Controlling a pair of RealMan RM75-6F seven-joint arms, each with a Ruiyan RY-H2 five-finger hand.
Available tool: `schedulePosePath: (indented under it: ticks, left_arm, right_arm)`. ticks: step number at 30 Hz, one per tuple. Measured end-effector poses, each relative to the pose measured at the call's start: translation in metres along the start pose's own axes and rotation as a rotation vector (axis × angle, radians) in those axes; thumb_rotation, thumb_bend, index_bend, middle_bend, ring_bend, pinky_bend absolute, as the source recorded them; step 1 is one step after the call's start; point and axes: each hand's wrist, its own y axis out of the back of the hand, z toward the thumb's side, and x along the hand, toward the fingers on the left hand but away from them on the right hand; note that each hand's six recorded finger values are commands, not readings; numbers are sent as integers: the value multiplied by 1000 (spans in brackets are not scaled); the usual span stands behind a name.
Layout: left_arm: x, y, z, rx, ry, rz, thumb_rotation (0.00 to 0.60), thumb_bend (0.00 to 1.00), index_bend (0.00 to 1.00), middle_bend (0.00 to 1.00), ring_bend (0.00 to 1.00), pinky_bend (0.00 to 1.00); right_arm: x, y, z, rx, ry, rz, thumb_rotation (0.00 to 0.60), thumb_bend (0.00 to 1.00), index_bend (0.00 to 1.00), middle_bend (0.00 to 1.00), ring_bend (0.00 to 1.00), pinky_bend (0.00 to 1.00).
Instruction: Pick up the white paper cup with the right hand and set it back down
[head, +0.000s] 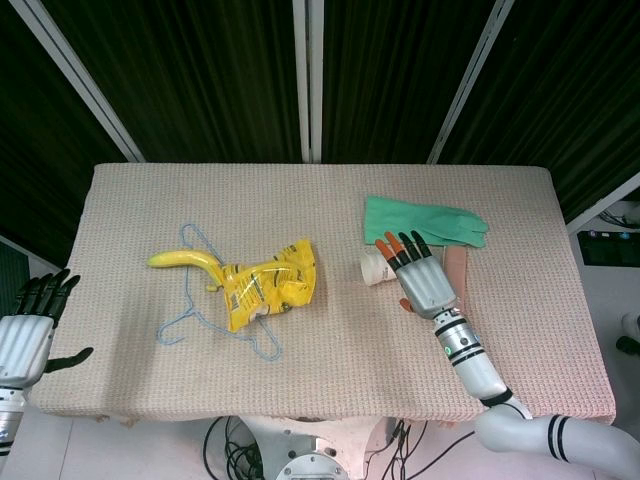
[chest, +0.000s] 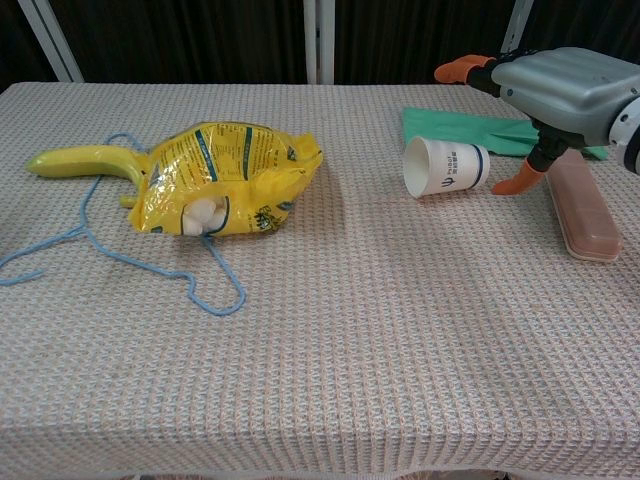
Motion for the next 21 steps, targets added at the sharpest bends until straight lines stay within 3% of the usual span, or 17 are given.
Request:
schedulePosePath:
  ticks: [5,10,21]
  left_arm:
    - [1,0,-2,-4,4,-1,600,93,34,0,0,6]
    - [1,-1,-3,-3,5,-6,600,93,34,0,0,6]
    - [1,-1,-4,-2,6,-8,600,93,34,0,0,6]
  right_arm:
    - [-22,-13,11,11,-75,32,600,25,0,0,0,0]
    - [-39,-19,20,14,-102,47,600,25,28,0,0,0]
    - [-50,-30,32,34,-98,71,600,73,283,0,0,0]
